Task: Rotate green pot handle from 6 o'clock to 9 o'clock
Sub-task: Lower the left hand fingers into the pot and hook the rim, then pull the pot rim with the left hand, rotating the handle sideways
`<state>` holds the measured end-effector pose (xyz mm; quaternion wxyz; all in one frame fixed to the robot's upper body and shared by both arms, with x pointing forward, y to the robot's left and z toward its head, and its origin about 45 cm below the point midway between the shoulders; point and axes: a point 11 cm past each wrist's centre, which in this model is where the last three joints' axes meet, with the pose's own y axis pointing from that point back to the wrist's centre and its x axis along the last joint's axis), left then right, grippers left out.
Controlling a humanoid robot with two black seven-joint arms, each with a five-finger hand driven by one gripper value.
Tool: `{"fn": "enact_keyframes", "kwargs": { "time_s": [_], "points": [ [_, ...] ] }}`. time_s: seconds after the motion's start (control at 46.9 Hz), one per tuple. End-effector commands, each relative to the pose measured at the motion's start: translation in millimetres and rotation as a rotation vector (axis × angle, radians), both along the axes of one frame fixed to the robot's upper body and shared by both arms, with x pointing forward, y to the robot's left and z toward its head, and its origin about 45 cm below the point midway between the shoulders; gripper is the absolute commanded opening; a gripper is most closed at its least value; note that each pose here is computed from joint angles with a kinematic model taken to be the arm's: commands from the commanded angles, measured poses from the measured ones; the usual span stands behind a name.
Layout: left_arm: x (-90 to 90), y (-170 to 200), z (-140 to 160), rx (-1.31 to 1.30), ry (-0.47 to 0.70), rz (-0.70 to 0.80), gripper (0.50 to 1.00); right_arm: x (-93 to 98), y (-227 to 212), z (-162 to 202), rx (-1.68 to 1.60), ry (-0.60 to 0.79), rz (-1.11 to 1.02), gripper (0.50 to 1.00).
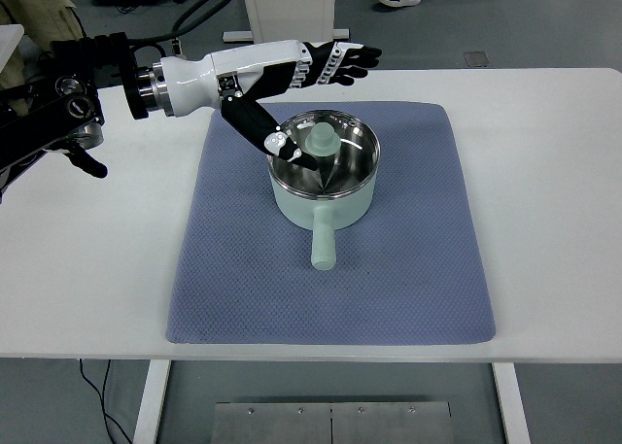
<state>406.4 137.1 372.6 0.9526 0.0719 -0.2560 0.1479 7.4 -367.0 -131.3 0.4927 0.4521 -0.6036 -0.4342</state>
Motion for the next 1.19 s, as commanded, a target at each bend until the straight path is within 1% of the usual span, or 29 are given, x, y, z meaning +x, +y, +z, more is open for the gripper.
{"fn": "enact_keyframes", "kwargs": {
  "time_s": [0.0,0.107,0.405,0.512,0.768,1.173],
  "points": [
    [-5.4,-5,-1,0.022,-0.017,-0.025,1.000,0.0,0,0,0.000,0.000,0.000,1.000],
    [-12.4,-11,-2,0.043,-0.037,-0.057,1.000,0.0,0,0,0.000,0.000,0.000,1.000],
    [-27.5,-21,-12,0.082,-0.034,-0.117,1.000,0.0,0,0,0.000,0.000,-0.001,1.000],
    [-28.8,-22,-16,0.119,-0.053,-0.128,1.000,0.0,0,0,0.000,0.000,0.000,1.000],
    [-34.7,-24,-38,0.202,-0.057,-0.159,1.000,0.0,0,0,0.000,0.000,0.000,1.000],
    [-40.6,-45,-34,0.227,-0.089,-0.219,1.000,0.0,0,0,0.000,0.000,0.000,1.000]
  ]
}}
